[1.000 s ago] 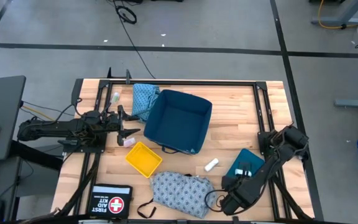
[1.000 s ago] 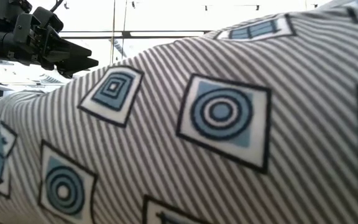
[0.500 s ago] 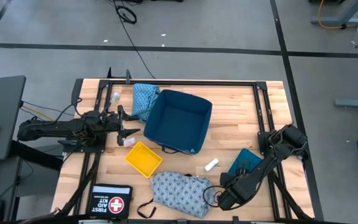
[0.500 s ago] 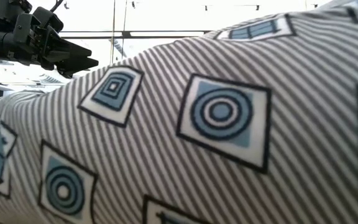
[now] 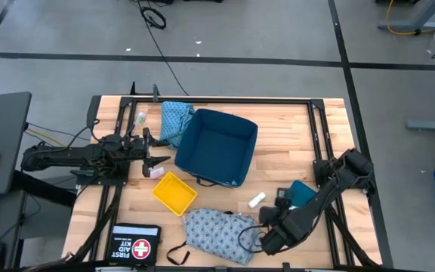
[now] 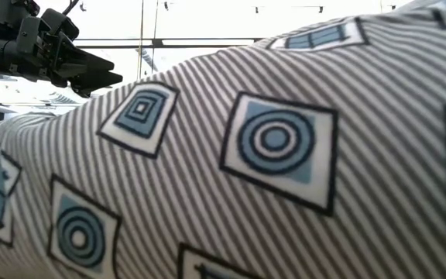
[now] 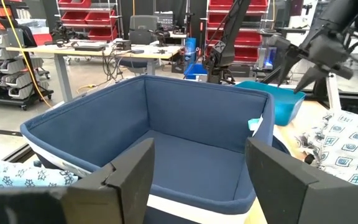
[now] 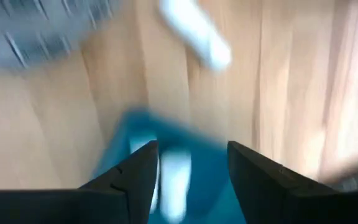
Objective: Pick & place medical supplies in basket/bin
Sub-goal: Put the white bandage into the blue bin
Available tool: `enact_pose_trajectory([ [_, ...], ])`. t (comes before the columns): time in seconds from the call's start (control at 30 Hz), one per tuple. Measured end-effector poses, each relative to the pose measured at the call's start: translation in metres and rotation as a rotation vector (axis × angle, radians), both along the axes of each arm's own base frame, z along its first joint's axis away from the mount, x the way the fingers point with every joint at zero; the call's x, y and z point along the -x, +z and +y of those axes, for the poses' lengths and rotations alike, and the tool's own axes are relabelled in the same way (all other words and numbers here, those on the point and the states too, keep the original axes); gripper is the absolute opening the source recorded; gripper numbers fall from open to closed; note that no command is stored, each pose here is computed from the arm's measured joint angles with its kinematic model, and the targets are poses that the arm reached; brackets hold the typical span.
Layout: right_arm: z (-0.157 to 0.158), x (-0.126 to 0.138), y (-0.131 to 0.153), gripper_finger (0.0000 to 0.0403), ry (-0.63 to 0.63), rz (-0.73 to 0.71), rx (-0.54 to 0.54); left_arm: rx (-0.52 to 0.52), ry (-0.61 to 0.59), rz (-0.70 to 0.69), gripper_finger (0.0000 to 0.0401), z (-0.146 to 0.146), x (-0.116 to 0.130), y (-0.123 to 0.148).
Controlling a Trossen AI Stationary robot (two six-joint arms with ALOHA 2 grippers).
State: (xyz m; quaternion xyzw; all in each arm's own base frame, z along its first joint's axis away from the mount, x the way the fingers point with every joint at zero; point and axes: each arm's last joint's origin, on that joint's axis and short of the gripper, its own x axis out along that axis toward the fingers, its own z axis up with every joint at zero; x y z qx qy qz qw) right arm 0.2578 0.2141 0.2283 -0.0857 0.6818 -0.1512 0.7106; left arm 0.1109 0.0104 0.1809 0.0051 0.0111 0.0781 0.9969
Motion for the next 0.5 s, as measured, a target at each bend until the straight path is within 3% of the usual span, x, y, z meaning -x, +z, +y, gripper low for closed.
enact_pose_trajectory([
  [0.2,-0.013,-0.032,0.001,0.0197,0.129,-0.137,-0.049,0.005,-0.008,-0.001,0.0238,0.0,0.0,0.0],
  [0.37,-0.036,-0.045,-0.007,0.0197,0.156,-0.107,-0.04,0.006,-0.036,-0.002,0.0238,-0.001,0.0,0.0],
  [0.5,-0.056,-0.048,-0.027,0.0197,0.165,-0.035,-0.097,0.006,-0.036,-0.002,0.0238,-0.001,0.0,0.0],
])
